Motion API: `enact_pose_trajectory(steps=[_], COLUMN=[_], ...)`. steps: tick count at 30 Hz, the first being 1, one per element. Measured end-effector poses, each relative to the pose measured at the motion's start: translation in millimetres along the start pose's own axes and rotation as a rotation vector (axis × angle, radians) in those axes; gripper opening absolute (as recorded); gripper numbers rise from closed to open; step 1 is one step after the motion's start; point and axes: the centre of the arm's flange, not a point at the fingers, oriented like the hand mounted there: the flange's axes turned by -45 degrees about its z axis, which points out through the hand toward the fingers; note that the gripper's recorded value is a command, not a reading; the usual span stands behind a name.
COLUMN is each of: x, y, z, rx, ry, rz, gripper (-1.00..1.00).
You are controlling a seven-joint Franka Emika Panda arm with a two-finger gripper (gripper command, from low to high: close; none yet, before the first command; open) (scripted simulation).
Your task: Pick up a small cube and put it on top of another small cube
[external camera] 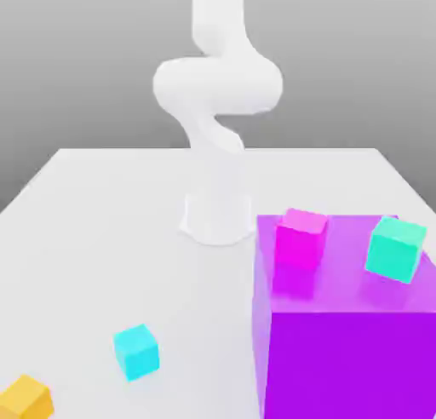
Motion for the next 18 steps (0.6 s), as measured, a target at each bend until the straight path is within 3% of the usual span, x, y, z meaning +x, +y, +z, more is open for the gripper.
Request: enact_pose_trajectory(steps=[9, 18], x=[-64, -197], y=[55, 117], z=[191, 323], rx=[-0.128, -0.288], ry=[-0.270, -0.516], rz=[0.342, 0.694], gripper=[0.00, 0.00])
